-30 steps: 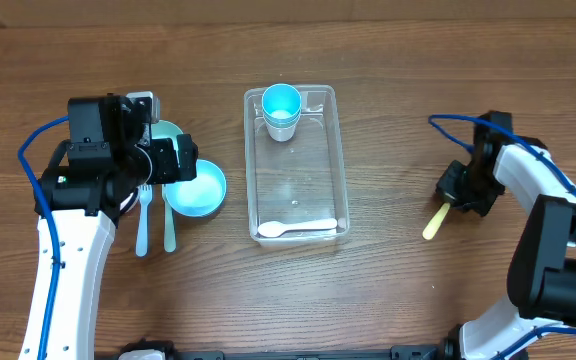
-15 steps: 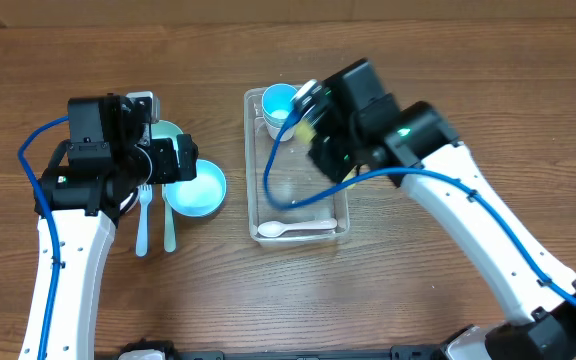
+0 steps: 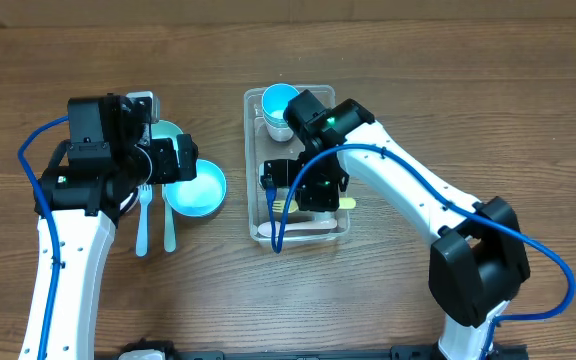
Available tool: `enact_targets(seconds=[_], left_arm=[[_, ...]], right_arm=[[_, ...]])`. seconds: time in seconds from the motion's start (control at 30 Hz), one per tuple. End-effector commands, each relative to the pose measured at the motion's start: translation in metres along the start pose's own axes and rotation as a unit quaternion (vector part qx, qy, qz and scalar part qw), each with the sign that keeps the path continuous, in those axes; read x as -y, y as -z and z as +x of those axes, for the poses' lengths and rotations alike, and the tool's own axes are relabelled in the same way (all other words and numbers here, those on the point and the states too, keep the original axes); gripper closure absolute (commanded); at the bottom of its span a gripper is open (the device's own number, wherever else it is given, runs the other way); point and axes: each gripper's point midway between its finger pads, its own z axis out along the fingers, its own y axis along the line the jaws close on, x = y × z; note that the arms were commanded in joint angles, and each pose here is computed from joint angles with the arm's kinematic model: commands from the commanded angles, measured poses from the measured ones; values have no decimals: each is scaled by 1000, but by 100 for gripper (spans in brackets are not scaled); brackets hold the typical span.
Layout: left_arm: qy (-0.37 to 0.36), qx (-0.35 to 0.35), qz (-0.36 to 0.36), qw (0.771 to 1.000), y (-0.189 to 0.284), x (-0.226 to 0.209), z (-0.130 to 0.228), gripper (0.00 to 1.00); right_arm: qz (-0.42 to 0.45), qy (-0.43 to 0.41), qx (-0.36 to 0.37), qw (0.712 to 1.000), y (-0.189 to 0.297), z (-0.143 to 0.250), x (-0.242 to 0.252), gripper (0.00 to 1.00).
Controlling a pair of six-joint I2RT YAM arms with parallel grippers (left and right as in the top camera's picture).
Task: Pack container
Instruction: 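Lay the spoon and fork in the container's near end and release, then raise the right arm away and reach the left gripper to the white plate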
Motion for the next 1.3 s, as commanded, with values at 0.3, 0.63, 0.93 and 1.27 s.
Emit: enact_targets(seconds=[0.3,0.63,0.93,1.27], left_arm=[[9,8,4,1000,3,1,-7,0],[9,8,4,1000,3,1,-7,0],[9,8,3,1000,3,1,-7,0],[9,8,3,1000,3,1,-7,0]], right_arm=[[-1,83,-17,996,-14,-31,-25,96],[2,38,49,998,-13,-59,-21,86],[32,-2,20,999,-13,-48,-9,71],[217,-236,95,942,108,-47,39,70]])
